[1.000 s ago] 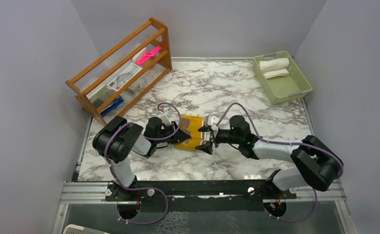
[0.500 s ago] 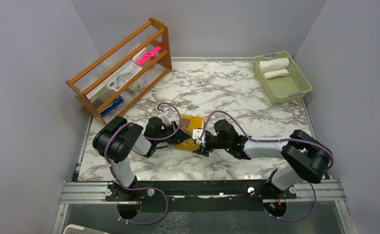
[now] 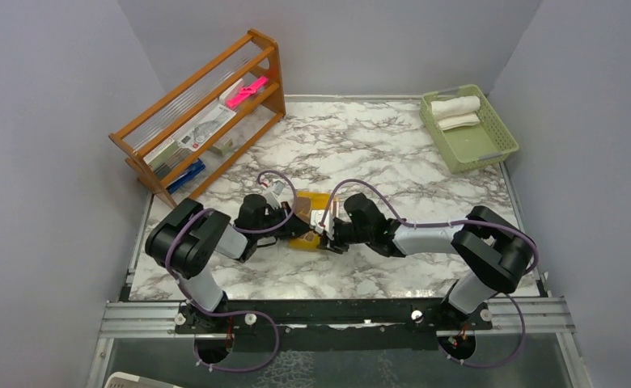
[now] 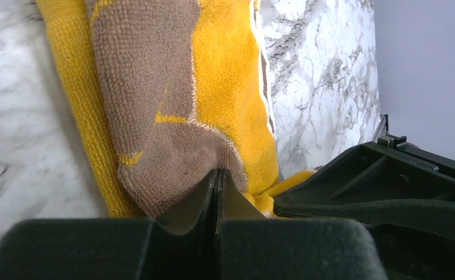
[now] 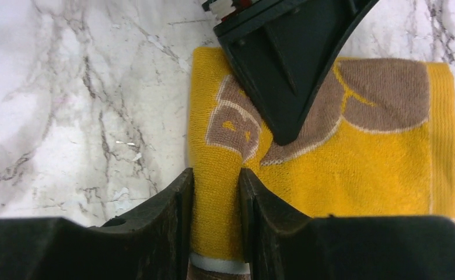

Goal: Roll the towels
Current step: Roll the towel at the center of the board.

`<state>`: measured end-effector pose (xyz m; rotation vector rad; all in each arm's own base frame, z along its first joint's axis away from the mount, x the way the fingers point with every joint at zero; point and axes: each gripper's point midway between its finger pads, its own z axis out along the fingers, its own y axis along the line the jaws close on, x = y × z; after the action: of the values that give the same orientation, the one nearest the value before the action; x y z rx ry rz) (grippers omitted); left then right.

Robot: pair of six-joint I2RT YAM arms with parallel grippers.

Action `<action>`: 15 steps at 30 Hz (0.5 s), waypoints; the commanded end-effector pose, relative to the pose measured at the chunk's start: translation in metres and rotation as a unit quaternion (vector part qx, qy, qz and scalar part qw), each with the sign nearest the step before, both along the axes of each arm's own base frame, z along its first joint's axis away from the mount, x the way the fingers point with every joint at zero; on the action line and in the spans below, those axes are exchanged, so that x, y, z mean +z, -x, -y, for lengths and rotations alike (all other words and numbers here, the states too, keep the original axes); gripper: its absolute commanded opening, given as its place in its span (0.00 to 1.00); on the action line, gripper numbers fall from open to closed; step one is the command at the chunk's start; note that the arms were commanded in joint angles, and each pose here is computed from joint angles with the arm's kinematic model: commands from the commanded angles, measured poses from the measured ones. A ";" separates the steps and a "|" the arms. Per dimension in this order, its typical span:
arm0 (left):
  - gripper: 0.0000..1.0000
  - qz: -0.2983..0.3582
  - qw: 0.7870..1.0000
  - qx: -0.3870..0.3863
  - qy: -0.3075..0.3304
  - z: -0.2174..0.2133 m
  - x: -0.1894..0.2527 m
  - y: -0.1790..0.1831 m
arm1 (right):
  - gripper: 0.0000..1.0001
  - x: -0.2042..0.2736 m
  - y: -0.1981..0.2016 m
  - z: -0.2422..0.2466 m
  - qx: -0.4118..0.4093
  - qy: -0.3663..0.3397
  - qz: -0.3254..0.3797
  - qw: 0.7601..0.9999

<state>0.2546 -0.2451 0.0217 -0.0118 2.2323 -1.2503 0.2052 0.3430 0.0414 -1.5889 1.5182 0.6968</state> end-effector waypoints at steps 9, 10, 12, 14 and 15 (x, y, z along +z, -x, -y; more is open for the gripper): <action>0.00 -0.042 0.996 0.043 -0.071 -0.036 -0.019 0.004 | 0.13 0.027 0.049 -0.036 0.099 -0.101 -0.132 0.981; 0.00 -0.046 0.995 0.042 -0.073 -0.036 -0.021 0.005 | 0.11 0.027 0.050 -0.036 0.104 -0.103 -0.135 0.980; 0.00 -0.047 0.996 0.038 -0.073 -0.037 -0.023 0.005 | 0.09 0.028 0.055 -0.037 0.123 -0.106 -0.141 0.977; 0.00 -0.043 0.996 0.032 -0.072 -0.036 -0.022 0.003 | 0.08 0.030 0.063 -0.039 0.149 -0.112 -0.150 0.971; 0.00 -0.041 0.996 0.030 -0.071 -0.036 -0.021 0.001 | 0.07 0.030 0.065 -0.039 0.159 -0.114 -0.157 0.968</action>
<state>0.2536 -0.2223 0.0208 -0.0760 2.2993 -1.1636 0.1664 0.3699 0.0518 -1.5518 1.4911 1.0938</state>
